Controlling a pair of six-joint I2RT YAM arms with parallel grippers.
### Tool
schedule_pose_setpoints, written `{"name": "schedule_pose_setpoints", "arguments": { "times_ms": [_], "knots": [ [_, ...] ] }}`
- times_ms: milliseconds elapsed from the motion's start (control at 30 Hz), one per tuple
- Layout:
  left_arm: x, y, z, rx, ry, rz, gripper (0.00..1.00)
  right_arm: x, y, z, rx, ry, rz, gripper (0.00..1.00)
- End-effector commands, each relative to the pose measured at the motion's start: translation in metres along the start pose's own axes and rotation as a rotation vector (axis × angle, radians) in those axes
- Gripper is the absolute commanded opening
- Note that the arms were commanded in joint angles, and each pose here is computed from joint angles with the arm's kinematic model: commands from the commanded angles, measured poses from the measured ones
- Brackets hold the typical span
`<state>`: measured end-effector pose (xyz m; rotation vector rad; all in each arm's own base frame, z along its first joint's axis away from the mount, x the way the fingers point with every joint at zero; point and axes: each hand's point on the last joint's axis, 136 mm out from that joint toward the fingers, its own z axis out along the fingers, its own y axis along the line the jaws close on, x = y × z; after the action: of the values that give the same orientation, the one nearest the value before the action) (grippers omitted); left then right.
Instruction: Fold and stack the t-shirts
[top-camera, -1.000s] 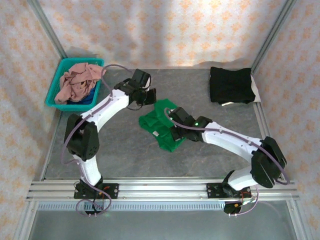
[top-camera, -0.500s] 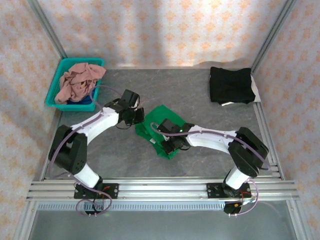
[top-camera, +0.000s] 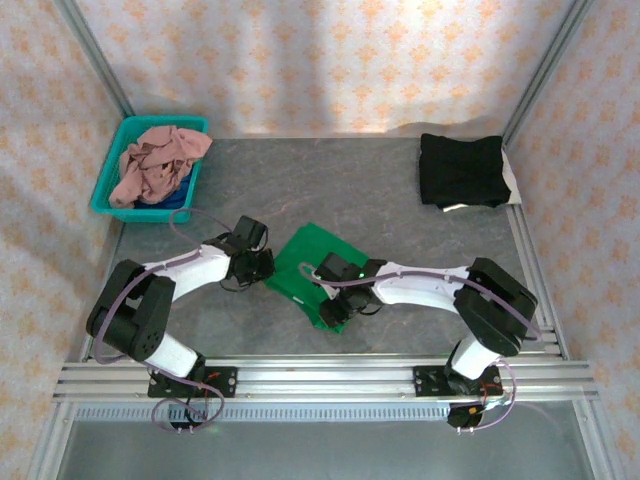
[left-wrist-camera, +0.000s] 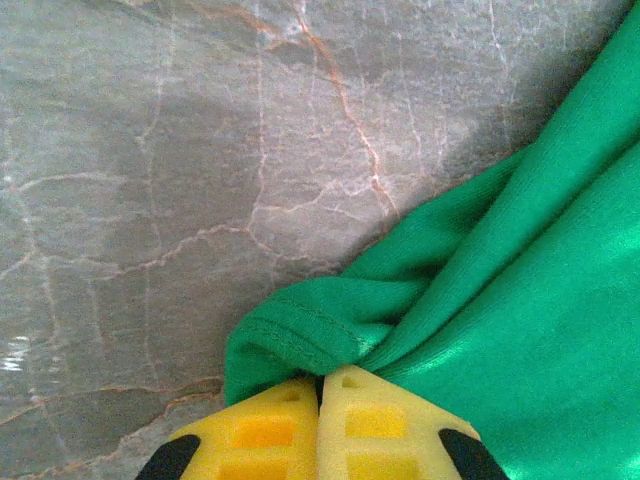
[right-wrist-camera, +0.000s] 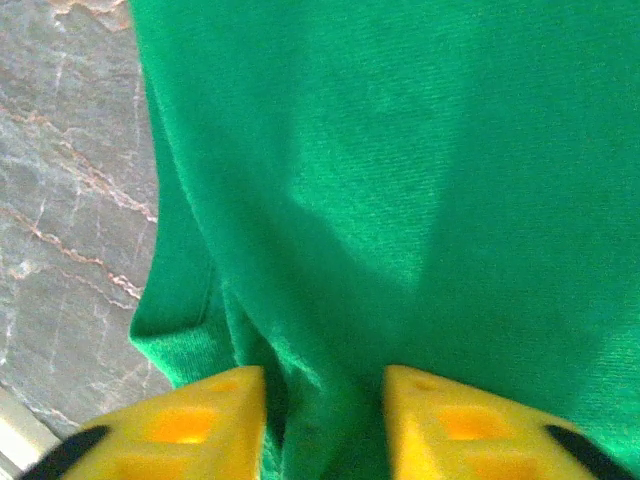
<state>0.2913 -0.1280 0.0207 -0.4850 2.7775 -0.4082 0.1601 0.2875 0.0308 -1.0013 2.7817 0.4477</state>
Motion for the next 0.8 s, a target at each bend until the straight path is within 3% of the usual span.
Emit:
{"name": "schedule_pose_setpoints", "arguments": {
  "times_ms": [0, 233, 367, 467, 600, 767],
  "knots": [
    [-0.004, 0.026, -0.002, -0.113, -0.034, -0.011, 0.00, -0.003, 0.002, -0.015, 0.034, -0.047, -0.032, 0.46],
    [-0.025, 0.011, -0.037, -0.105, -0.089, 0.039, 0.28, -0.007, 0.009, -0.016, 0.142, -0.091, -0.141, 0.53],
    [-0.043, -0.004, -0.059, -0.082, -0.138, 0.072, 0.32, 0.003, 0.006, 0.004, 0.182, -0.010, -0.173, 0.52],
    [-0.056, -0.020, -0.063, -0.047, -0.162, 0.094, 0.36, 0.007, -0.016, 0.012, 0.312, 0.055, -0.174, 0.48],
    [-0.059, -0.046, -0.042, 0.046, -0.115, 0.114, 0.36, -0.004, -0.038, -0.001, 0.399, 0.060, -0.173, 0.48],
    [-0.037, -0.076, -0.013, 0.086, -0.035, 0.212, 0.36, -0.020, -0.090, -0.023, 0.519, 0.048, -0.053, 0.50]
  ]
}}
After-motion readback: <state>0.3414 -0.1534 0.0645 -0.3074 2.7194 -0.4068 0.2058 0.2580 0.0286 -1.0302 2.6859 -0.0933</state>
